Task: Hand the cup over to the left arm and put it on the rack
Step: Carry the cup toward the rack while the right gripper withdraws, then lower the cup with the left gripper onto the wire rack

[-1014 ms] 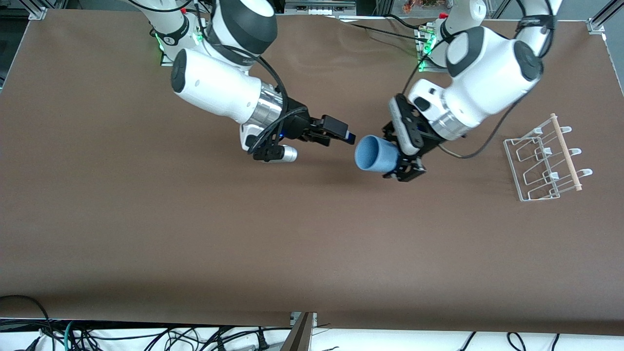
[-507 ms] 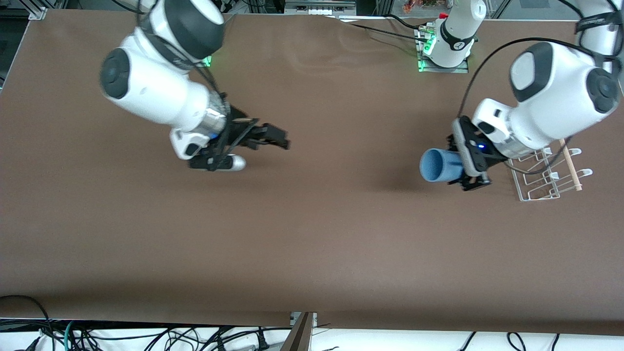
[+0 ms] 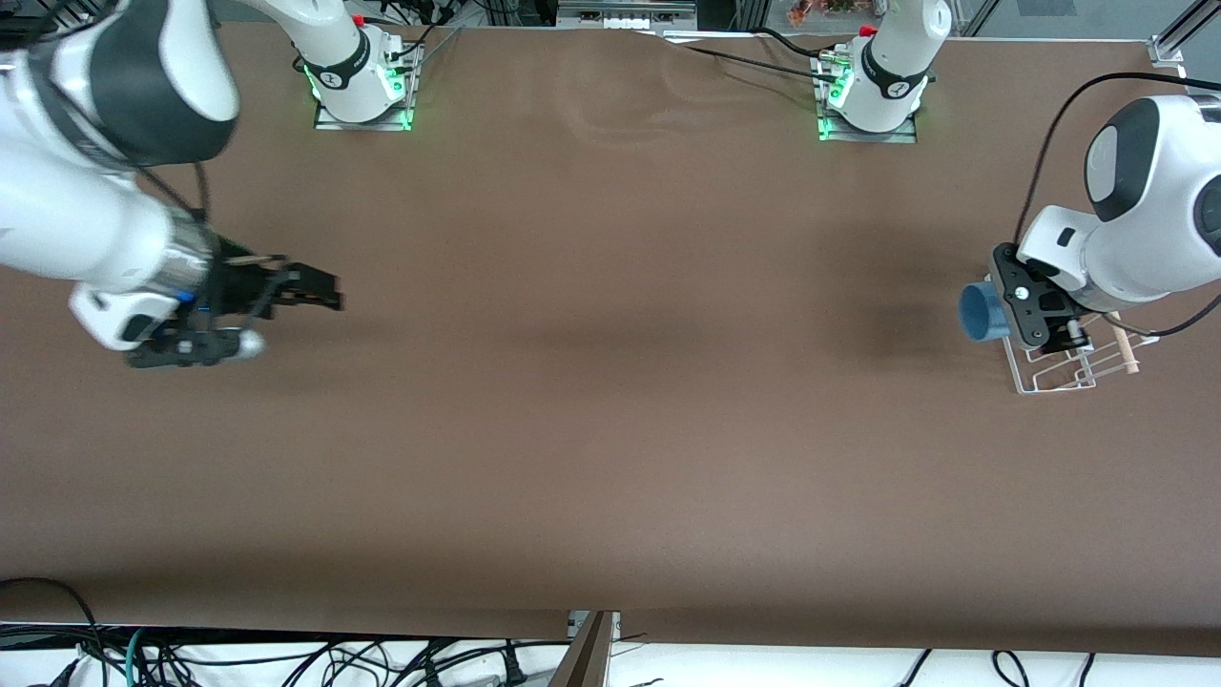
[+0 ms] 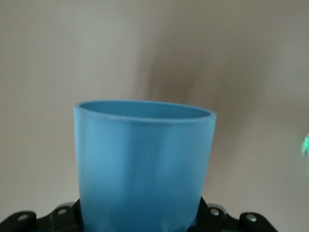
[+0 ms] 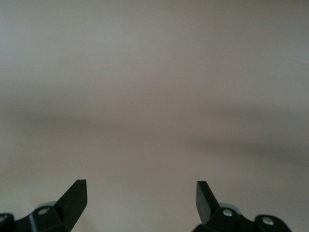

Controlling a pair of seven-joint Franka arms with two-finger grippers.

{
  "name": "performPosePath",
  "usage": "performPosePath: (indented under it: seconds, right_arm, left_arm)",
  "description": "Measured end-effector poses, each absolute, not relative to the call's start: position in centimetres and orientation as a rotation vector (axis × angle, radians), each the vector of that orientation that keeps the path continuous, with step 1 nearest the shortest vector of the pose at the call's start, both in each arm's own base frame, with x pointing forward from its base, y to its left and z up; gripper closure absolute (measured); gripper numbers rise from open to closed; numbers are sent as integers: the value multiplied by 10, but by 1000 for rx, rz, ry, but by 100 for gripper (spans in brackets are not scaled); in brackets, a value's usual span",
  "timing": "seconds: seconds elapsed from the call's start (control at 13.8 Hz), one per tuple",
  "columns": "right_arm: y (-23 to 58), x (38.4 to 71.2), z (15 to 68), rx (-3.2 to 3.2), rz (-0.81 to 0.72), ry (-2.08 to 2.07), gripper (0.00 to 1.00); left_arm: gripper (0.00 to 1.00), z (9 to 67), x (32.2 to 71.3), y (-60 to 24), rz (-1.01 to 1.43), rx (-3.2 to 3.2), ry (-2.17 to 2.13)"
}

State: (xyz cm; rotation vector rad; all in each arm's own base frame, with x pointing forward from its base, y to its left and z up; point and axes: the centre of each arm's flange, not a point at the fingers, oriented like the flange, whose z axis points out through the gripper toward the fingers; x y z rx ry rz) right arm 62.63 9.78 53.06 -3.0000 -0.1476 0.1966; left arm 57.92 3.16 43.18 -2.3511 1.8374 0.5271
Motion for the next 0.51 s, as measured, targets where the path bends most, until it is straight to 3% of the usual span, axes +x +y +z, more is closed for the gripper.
performPosePath:
  seconds: [0.22, 0.51]
  right_arm:
    - [56, 613, 548, -3134, 286, -194, 0]
    - [53, 594, 586, -3189, 253, -242, 0]
  left_arm:
    - [26, 427, 566, 58, 851, -2193, 1635]
    - [26, 404, 557, 85, 1121, -1838, 1504]
